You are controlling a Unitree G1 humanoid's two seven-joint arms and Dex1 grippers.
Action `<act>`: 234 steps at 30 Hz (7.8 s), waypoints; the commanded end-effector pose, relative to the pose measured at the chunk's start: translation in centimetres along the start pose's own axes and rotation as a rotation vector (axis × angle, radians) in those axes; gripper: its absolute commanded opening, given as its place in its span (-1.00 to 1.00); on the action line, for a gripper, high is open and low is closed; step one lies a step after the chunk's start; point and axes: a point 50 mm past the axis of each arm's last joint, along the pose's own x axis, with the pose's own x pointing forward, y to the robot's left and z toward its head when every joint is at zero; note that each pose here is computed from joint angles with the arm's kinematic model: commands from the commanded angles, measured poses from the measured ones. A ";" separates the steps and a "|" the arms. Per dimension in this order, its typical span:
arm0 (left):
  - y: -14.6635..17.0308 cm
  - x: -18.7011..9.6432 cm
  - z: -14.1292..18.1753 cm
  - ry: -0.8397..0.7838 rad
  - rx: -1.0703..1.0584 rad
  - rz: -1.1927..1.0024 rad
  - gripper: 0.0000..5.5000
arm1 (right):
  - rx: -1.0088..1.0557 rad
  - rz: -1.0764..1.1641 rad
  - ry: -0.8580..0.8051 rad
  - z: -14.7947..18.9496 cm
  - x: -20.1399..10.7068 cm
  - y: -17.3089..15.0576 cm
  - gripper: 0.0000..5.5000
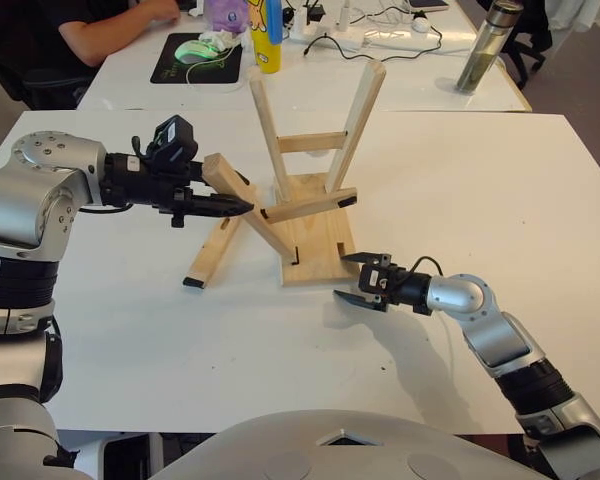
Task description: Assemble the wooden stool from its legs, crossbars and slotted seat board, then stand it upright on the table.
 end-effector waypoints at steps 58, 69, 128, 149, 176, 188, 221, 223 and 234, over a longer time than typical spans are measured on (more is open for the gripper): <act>-2.4 -2.5 10.1 -0.789 -0.097 0.086 0.30 | 0.658 -0.207 -0.001 -2.9 3.7 3.5 -1.00; -4.0 4.7 7.8 -0.736 -0.156 0.100 -0.30 | 0.646 -0.188 0.008 -2.6 4.4 4.1 -1.00; -1.9 2.1 -11.2 -0.212 -0.493 0.911 -0.15 | 0.645 -0.210 0.020 -2.8 4.3 4.2 -1.00; -3.3 3.3 -15.5 0.282 -0.448 0.884 0.44 | 0.630 -0.230 -0.035 -1.9 4.6 3.7 -1.00; 3.3 -2.5 -8.1 0.007 -0.016 1.184 -0.25 | 0.537 -0.366 0.010 -4.0 0.2 1.7 -1.00; 3.6 -3.5 -1.8 -0.279 0.183 1.156 -0.25 | 0.483 -0.452 0.054 -4.5 -0.8 -0.1 -1.00; 2.0 2.3 8.7 -0.380 0.055 -0.206 -0.25 | 0.553 0.077 -0.917 14.3 -10.9 -12.0 0.19; 1.9 2.3 8.4 -0.374 0.040 -0.220 -0.25 | 0.558 0.054 -0.928 14.1 -11.1 -12.2 0.19; 2.2 2.0 8.0 -0.341 0.008 -0.257 -0.25 | 0.556 0.002 -0.968 14.0 -12.0 -13.1 0.19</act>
